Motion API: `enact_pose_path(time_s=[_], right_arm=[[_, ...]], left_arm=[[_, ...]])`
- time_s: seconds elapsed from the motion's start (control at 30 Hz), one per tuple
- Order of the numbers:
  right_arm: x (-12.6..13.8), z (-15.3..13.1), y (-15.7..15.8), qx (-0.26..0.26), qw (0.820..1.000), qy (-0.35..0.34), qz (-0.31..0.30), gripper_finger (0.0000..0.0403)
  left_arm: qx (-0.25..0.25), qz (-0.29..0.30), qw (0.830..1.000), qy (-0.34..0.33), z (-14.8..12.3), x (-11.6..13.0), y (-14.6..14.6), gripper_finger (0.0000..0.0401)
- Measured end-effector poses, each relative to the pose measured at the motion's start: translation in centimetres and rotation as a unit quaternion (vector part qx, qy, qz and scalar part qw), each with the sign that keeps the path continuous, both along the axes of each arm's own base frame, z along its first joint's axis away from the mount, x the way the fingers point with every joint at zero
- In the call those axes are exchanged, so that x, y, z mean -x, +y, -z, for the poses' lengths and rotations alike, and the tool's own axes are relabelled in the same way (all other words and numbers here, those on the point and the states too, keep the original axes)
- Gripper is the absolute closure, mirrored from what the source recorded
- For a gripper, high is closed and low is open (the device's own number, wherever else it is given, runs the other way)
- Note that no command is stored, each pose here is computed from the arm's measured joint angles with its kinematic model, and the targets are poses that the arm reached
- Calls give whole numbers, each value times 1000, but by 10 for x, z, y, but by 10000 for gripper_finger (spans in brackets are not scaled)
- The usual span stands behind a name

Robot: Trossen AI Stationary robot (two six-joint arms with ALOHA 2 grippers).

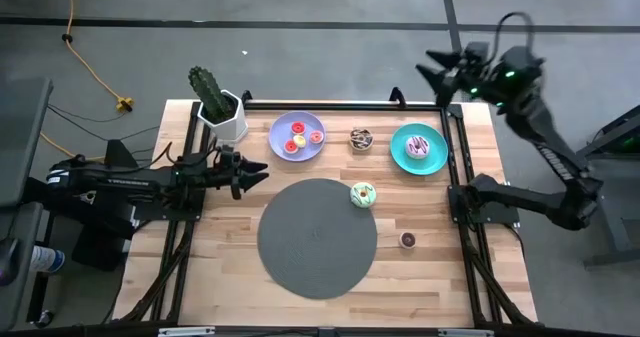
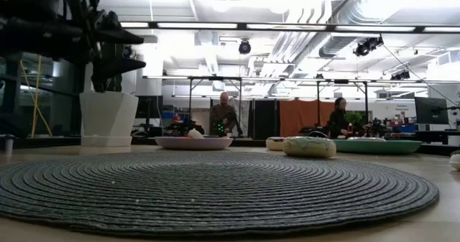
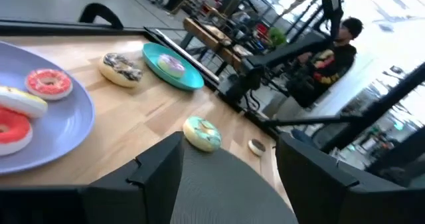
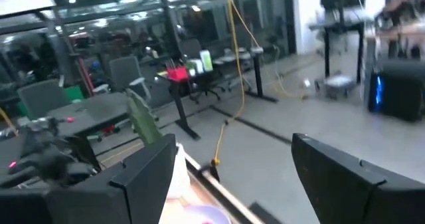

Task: Pick & Place donuts
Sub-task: Put the small brown and white doughnut on the purple plate

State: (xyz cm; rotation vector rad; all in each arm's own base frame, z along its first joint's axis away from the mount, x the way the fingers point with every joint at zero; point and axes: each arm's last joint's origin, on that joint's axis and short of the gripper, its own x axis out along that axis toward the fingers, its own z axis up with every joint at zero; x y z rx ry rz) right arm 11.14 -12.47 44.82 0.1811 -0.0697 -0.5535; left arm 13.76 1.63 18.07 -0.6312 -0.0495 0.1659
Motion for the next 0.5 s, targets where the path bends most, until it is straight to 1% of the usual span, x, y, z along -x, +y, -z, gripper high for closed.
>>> enact_pose_path(time_s=[0.13, 0.23, 0.33, 0.4, 0.5], right_arm=[[8, -46, 22, 34, 999, 15, -25, 111], [14, -72, 38, 41, 998, 35, -32, 111], [16, -86, 49, 27, 997, 67, -31, 111], [14, -91, 55, 14, 996, 84, -40, 111], [4, -93, 59, -4, 992, 109, -63, 111]], left_arm=[[-12, 6, 1000, 11, 13, 3, -1, 171], [-25, 8, 999, 27, 18, 4, -1, 171], [-58, 32, 998, 24, 16, 4, -2, 171], [-77, 36, 996, 8, 12, 5, -3, 171], [-100, 35, 994, -17, 6, 9, -3, 171]])
